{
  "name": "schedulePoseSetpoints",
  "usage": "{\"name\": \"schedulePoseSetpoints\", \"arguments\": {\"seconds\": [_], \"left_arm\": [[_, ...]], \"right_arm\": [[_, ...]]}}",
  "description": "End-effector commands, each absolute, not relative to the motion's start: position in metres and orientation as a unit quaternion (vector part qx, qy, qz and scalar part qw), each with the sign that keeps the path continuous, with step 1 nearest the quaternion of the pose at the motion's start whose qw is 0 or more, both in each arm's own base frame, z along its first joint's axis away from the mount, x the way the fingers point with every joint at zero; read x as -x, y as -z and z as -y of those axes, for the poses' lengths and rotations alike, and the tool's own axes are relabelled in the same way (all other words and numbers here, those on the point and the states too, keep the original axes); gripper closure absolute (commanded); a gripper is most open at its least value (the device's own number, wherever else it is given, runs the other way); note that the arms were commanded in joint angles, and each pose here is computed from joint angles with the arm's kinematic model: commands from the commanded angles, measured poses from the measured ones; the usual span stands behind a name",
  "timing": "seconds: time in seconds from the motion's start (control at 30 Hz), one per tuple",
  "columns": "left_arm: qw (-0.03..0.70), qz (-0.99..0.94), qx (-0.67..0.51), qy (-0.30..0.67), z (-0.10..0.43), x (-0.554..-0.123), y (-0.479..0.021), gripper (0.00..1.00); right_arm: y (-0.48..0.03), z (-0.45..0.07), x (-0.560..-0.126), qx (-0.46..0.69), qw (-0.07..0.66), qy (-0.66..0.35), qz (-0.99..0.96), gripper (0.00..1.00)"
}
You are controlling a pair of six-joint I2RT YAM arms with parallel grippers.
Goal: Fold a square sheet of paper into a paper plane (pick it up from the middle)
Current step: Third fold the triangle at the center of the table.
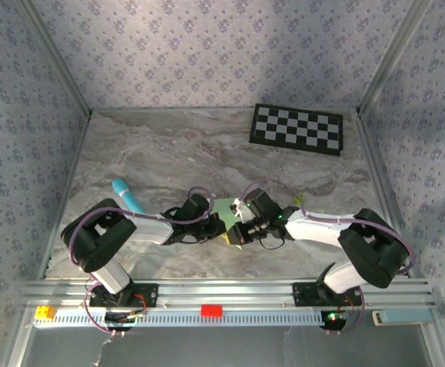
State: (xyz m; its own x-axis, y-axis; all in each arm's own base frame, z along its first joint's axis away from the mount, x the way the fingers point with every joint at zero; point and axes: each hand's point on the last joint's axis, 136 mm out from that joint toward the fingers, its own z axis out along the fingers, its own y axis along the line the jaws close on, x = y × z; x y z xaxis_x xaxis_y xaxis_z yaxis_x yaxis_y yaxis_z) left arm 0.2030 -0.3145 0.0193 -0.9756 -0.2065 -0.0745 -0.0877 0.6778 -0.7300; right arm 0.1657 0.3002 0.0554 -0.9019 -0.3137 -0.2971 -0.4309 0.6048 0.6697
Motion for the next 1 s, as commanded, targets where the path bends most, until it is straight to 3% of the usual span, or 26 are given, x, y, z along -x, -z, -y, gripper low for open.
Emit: {"name": "schedulePoseSetpoints", "arguments": {"seconds": [0.0, 0.33, 0.97], "left_arm": [[0.070, -0.930, 0.081, 0.353, 0.304, -0.198, 0.000, 0.99], [0.071, -0.930, 0.079, 0.352, 0.304, -0.199, -0.002, 0.99], [0.072, -0.937, 0.091, 0.328, 0.295, -0.199, 0.007, 1.00]], "right_arm": [[-0.049, -0.301, -0.164, 0.218, 0.059, -0.371, -0.901, 0.94], [-0.017, -0.287, -0.160, 0.202, 0.027, -0.315, -0.927, 0.94], [-0.010, -0.270, -0.147, 0.172, 0.027, -0.340, -0.924, 0.92]]}}
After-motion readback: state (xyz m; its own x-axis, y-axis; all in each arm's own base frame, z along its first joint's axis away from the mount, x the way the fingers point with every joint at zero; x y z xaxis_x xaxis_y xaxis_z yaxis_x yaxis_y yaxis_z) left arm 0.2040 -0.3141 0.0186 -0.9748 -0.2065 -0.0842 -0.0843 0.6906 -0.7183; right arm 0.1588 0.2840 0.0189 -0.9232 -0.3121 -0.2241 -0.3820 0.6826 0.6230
